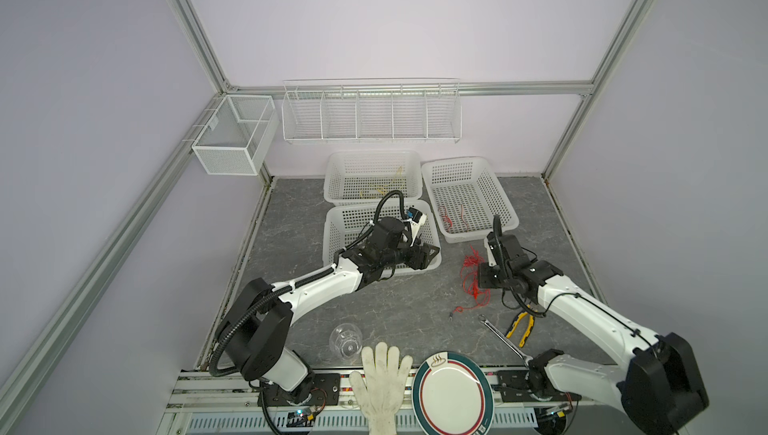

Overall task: Untangle the cables
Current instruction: 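Lift the red wire strand up and away from the tangle with the right gripper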

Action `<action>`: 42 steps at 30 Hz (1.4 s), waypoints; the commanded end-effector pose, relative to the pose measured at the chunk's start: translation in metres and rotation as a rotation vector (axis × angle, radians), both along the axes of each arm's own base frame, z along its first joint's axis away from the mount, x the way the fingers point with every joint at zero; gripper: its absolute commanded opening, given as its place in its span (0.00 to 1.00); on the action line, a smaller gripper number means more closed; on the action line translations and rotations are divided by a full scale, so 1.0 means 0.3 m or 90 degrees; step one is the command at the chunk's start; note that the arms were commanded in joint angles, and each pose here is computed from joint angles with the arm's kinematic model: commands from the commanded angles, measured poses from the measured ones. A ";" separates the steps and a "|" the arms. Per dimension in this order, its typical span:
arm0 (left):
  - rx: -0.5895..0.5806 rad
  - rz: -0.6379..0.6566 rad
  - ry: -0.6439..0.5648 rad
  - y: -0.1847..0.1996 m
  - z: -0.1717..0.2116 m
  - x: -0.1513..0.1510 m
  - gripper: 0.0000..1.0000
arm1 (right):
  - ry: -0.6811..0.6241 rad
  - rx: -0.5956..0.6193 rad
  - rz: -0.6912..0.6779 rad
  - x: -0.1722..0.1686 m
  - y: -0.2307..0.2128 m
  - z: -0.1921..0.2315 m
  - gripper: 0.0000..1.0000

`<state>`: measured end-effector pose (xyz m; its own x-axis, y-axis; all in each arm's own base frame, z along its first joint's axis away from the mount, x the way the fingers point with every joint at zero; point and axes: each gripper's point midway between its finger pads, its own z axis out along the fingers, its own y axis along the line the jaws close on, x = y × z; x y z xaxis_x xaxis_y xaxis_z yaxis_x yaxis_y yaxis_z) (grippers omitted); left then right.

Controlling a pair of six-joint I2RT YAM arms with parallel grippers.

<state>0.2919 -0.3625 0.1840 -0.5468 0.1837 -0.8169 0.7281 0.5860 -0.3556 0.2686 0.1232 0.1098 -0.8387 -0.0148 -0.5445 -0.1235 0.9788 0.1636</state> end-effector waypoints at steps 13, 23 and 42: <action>-0.097 -0.098 -0.068 -0.102 0.210 -0.094 0.71 | -0.242 0.091 0.196 -0.091 0.116 0.437 0.06; -0.094 -0.131 -0.116 -0.178 0.262 -0.140 0.72 | -0.337 0.145 0.222 -0.123 0.131 0.636 0.06; -0.080 -0.101 -0.115 -0.130 0.234 -0.144 0.72 | -0.525 0.088 0.118 -0.054 0.021 0.969 0.06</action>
